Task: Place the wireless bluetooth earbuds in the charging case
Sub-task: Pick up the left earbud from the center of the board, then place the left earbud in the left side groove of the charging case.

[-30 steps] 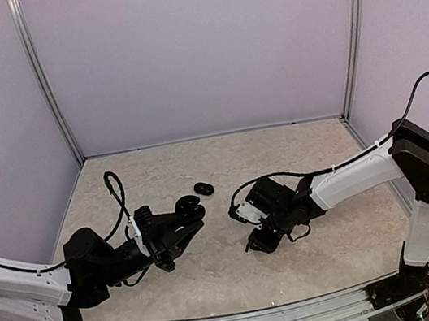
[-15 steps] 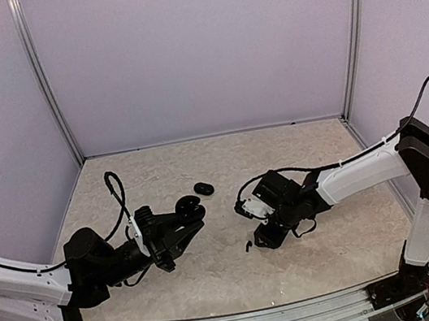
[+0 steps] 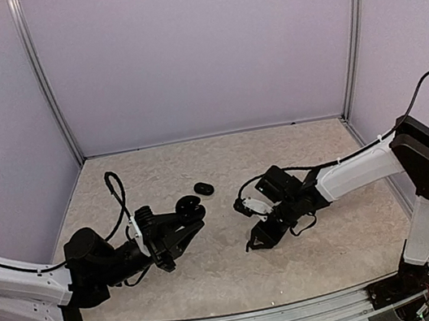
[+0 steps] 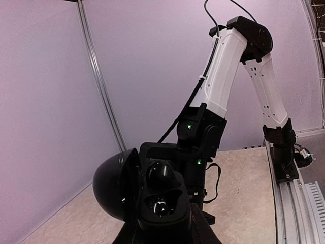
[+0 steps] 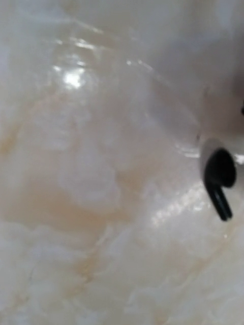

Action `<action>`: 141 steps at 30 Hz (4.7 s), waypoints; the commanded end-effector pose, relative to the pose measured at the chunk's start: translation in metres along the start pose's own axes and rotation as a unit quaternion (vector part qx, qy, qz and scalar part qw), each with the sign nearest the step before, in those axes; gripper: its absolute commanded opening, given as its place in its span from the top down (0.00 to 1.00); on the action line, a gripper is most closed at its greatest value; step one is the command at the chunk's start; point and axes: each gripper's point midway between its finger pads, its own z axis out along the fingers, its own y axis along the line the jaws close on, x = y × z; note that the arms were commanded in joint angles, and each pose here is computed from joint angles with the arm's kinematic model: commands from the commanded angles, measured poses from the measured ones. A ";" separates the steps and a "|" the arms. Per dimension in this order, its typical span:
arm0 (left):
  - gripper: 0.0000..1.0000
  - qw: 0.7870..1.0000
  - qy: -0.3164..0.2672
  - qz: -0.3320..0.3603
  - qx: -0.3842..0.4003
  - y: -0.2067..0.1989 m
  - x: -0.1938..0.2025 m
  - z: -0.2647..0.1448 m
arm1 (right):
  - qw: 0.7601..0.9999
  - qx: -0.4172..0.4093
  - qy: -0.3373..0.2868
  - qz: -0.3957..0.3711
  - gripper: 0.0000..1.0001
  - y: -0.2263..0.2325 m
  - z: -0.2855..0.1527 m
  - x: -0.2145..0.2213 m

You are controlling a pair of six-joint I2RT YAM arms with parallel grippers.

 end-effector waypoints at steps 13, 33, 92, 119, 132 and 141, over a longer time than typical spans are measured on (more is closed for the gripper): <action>0.89 1.000 -0.013 0.007 -0.010 0.005 -0.006 0.000 | 0.998 -0.010 0.005 -0.057 0.61 -0.008 0.014 0.000; 0.89 1.000 -0.007 0.005 -0.010 0.007 0.000 0.001 | 0.997 -0.021 0.027 -0.076 0.73 -0.007 0.021 0.018; 0.89 1.000 -0.009 -0.004 -0.015 0.010 0.001 -0.003 | 0.981 0.076 0.140 -0.114 0.81 0.017 0.026 0.007; 0.89 0.998 -0.013 -0.022 -0.049 0.025 0.004 -0.011 | 0.980 0.065 -0.126 -0.139 0.93 0.055 -0.074 -0.100; 0.89 0.996 -0.020 -0.039 -0.081 0.041 0.008 -0.019 | 0.924 -0.065 -0.314 -0.206 0.94 0.129 -0.192 -0.138; 0.91 0.993 -0.013 -0.040 -0.109 0.052 0.012 -0.015 | 0.884 -0.130 -0.368 -0.257 0.94 0.189 -0.233 -0.143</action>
